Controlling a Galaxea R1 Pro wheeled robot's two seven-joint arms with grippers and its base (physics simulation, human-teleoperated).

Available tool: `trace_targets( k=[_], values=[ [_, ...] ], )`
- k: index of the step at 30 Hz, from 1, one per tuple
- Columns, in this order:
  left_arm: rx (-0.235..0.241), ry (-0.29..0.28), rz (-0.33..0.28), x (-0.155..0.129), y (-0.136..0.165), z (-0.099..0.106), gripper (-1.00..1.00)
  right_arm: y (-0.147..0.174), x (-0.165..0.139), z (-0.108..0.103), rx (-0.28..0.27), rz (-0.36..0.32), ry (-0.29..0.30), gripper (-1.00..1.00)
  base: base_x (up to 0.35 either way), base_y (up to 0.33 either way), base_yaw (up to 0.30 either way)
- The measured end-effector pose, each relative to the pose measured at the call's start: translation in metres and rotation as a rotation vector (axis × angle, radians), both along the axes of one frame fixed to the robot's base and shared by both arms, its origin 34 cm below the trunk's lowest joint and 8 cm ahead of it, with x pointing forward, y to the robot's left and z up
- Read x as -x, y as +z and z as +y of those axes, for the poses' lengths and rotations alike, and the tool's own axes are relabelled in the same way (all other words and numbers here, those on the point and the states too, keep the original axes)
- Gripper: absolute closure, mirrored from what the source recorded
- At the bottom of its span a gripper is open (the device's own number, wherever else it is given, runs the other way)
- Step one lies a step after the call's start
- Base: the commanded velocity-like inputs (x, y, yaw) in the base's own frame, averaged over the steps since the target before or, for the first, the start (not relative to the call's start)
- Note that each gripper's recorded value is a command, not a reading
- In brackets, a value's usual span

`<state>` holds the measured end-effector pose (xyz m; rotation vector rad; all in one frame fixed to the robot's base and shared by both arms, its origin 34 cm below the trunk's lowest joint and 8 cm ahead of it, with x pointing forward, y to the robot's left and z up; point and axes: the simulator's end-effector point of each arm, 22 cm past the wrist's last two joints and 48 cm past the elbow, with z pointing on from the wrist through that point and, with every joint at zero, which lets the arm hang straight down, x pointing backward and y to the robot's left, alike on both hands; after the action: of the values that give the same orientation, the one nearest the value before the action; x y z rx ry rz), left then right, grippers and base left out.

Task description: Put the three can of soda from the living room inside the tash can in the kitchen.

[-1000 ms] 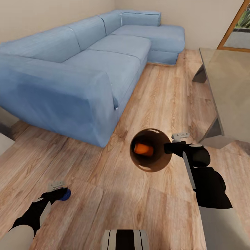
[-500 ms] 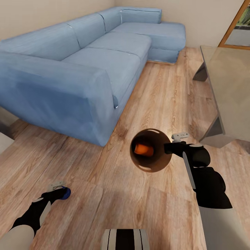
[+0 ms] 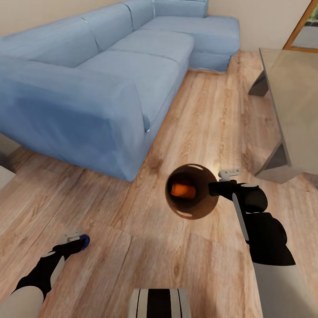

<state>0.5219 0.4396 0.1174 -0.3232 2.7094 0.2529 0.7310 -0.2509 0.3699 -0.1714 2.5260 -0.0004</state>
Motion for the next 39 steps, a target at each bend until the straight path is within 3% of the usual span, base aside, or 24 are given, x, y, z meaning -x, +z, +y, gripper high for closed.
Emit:
trace_targets(
  k=[10,11,27,39],
  values=[
    [-0.002,-0.002,-0.003,-0.001,-0.002,0.001,-1.00,-0.006,0.001,0.001,-0.003,0.009,0.001,1.00,0.000,0.000,0.000],
    [-0.002,-0.003,-0.003,-0.001,-0.002,0.001,1.00,-0.006,0.001,0.001,-0.002,0.009,0.001,1.00,0.000,0.000,0.000],
    [0.000,-0.004,-0.006,-0.001,-0.001,0.000,1.00,-0.007,0.002,0.003,0.002,0.011,0.010,1.00,0.000,0.000,0.000],
    [-0.001,-0.004,-0.029,-0.012,0.018,0.000,1.00,0.024,-0.002,0.008,-0.001,-0.033,0.021,1.00,0.000,0.000,0.000]
  ],
)
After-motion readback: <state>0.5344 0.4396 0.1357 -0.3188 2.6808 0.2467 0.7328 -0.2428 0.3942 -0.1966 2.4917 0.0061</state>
